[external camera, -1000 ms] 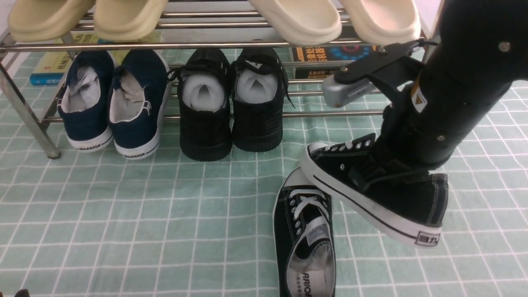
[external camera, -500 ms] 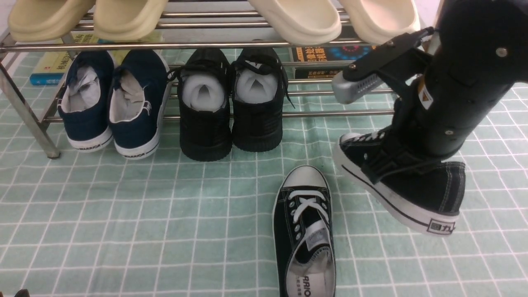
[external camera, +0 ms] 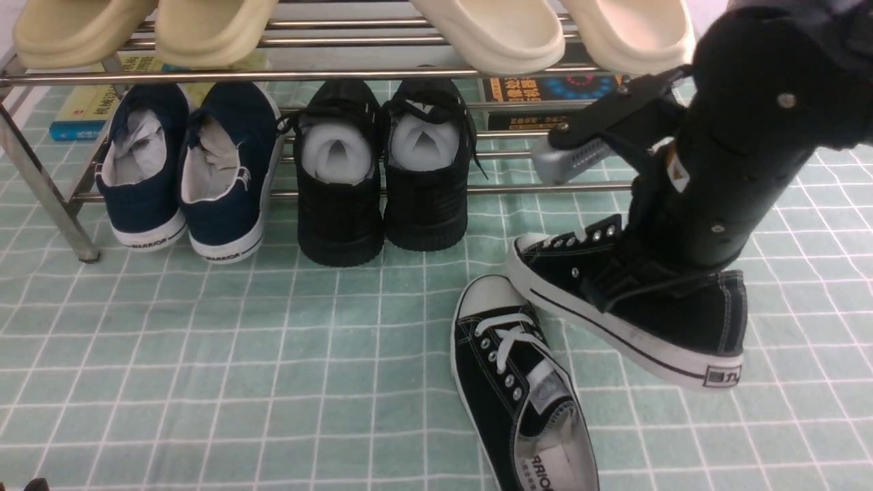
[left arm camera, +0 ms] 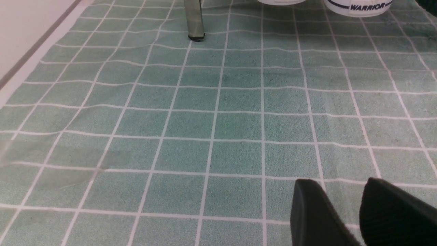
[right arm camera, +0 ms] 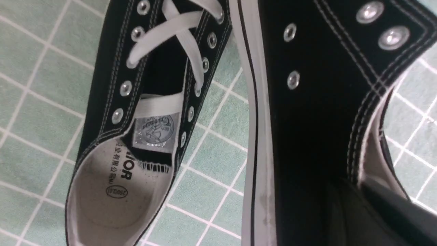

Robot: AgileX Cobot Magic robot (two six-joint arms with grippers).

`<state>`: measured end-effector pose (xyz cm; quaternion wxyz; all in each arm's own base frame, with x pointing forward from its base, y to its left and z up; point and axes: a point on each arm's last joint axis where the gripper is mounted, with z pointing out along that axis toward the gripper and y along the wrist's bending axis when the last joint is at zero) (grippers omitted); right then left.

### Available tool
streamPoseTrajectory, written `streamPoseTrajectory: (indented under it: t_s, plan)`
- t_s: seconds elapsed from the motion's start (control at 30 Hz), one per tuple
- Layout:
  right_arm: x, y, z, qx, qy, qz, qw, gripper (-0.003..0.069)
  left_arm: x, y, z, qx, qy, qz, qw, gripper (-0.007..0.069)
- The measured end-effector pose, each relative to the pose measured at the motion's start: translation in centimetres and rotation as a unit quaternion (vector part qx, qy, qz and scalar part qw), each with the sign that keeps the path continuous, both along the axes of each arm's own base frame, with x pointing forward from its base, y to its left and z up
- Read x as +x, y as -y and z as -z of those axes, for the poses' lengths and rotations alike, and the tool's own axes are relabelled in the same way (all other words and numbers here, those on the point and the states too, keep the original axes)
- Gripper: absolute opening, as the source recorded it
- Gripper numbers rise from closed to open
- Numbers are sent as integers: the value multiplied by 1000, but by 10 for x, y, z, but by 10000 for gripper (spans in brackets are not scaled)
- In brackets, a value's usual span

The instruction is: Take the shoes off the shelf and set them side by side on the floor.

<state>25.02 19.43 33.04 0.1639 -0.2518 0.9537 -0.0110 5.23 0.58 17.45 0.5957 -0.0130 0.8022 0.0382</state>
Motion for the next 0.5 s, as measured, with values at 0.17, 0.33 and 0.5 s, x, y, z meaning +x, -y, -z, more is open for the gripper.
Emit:
streamPoseTrajectory:
  t_s: [0.17,0.33,0.5]
  plan:
    - [-7,6,-12,10,11,1,1000,28,0,0,0,0,0,0,1000,243]
    - [-3,4,-2,-6,4,1,1000,28,0,0,0,0,0,0,1000,243]
    - [5,2,12,-34,0,9,999,30,0,0,0,0,0,0,1000,243]
